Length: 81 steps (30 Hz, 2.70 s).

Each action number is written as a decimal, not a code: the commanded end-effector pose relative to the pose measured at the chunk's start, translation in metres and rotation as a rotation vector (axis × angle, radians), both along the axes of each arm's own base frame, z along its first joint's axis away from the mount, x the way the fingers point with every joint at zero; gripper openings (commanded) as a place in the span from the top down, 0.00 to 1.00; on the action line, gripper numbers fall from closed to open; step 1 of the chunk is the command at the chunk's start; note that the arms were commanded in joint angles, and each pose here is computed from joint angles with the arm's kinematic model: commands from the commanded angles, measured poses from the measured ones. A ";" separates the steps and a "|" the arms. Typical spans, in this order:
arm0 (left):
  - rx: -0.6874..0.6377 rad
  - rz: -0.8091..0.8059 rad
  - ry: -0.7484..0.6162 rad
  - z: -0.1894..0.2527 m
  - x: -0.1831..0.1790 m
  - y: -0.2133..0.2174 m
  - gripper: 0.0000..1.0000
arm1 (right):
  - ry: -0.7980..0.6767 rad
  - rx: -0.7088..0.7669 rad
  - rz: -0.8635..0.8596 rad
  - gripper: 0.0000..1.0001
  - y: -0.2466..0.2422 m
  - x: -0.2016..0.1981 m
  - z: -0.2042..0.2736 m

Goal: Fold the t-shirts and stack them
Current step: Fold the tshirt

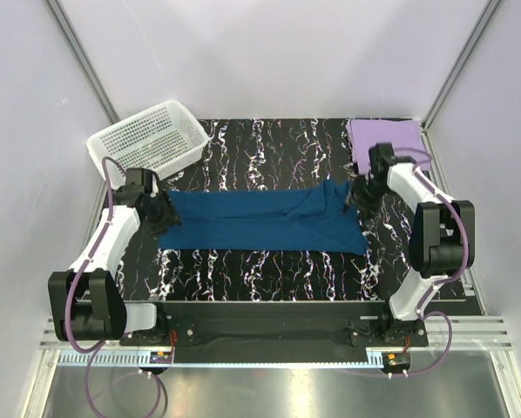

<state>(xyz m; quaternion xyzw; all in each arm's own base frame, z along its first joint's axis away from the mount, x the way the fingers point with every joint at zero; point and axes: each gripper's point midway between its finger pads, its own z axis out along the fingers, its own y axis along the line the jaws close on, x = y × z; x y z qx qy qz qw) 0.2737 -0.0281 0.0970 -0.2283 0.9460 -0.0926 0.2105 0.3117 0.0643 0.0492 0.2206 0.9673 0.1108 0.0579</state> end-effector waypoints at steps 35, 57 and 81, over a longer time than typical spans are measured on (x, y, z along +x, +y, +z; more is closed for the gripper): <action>0.064 -0.074 -0.054 0.018 0.019 0.004 0.47 | -0.055 0.114 0.080 0.37 0.077 0.069 0.011; 0.341 -0.663 -0.176 0.036 0.055 -0.107 0.16 | 0.033 -0.106 -0.422 0.00 0.099 0.080 0.024; 0.256 -0.411 -0.359 0.093 -0.021 -0.069 0.16 | -0.291 -0.345 0.139 0.02 0.152 0.222 -0.046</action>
